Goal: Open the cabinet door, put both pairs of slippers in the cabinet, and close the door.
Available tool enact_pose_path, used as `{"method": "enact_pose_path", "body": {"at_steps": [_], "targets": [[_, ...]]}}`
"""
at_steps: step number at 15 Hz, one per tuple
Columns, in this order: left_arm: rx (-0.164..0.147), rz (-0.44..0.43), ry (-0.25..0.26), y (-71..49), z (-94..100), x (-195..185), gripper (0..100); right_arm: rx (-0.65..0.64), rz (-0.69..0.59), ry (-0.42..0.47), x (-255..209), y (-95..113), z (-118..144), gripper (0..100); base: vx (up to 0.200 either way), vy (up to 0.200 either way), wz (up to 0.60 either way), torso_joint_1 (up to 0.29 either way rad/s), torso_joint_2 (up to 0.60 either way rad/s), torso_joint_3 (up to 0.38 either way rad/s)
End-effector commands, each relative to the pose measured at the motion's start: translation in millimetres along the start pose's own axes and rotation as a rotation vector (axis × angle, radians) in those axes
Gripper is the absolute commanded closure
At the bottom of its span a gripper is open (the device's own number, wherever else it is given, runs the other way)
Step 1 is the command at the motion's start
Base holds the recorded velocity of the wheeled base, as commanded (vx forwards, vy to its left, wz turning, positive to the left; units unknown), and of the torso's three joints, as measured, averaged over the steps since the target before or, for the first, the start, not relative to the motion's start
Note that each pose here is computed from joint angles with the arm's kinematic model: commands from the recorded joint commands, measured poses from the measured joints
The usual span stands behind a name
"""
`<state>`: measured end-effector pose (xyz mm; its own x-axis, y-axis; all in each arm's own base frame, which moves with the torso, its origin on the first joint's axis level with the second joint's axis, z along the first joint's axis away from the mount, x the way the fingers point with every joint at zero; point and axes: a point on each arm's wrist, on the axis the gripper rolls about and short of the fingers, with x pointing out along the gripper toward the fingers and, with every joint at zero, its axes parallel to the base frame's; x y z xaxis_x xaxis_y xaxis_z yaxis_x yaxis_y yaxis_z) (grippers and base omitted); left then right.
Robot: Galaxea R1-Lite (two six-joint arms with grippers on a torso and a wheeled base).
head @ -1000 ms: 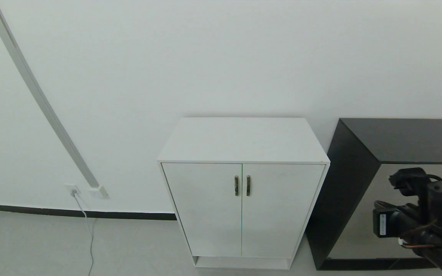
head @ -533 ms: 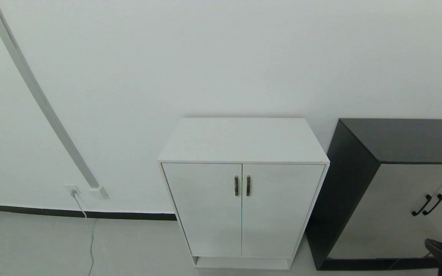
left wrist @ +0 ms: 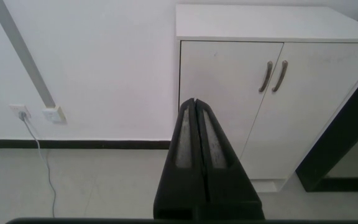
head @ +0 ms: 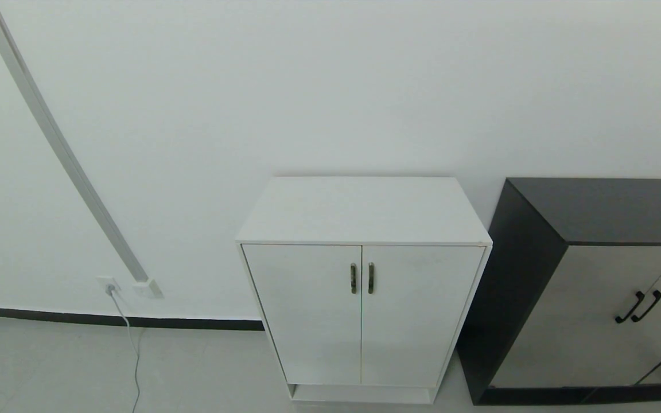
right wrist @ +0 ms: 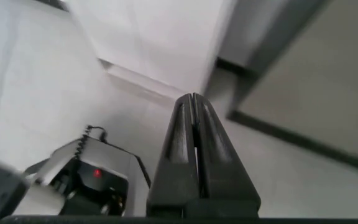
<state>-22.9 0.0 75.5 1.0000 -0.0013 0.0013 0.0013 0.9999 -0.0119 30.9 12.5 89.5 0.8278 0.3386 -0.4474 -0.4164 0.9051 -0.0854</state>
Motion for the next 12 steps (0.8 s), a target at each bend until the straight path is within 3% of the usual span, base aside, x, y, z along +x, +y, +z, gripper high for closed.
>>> {"method": "enact_pose_path", "body": {"at_steps": [1, 12], "targets": [[0.0, 0.001, 0.001, 0.0, 0.0, 0.1, 100, -0.001, 0.027, -0.017, -4.0, 1.2, -5.2, 100, 0.0, 0.0, 0.0, 0.0, 0.0, 0.0], [0.0, 0.0, 0.001, -0.1, 0.0, 0.1, 100, 0.012, 0.14, 0.024, -10.9, 4.9, -19.1, 100, 0.0, 0.0, 0.0, 0.0, 0.0, 0.0]]}}
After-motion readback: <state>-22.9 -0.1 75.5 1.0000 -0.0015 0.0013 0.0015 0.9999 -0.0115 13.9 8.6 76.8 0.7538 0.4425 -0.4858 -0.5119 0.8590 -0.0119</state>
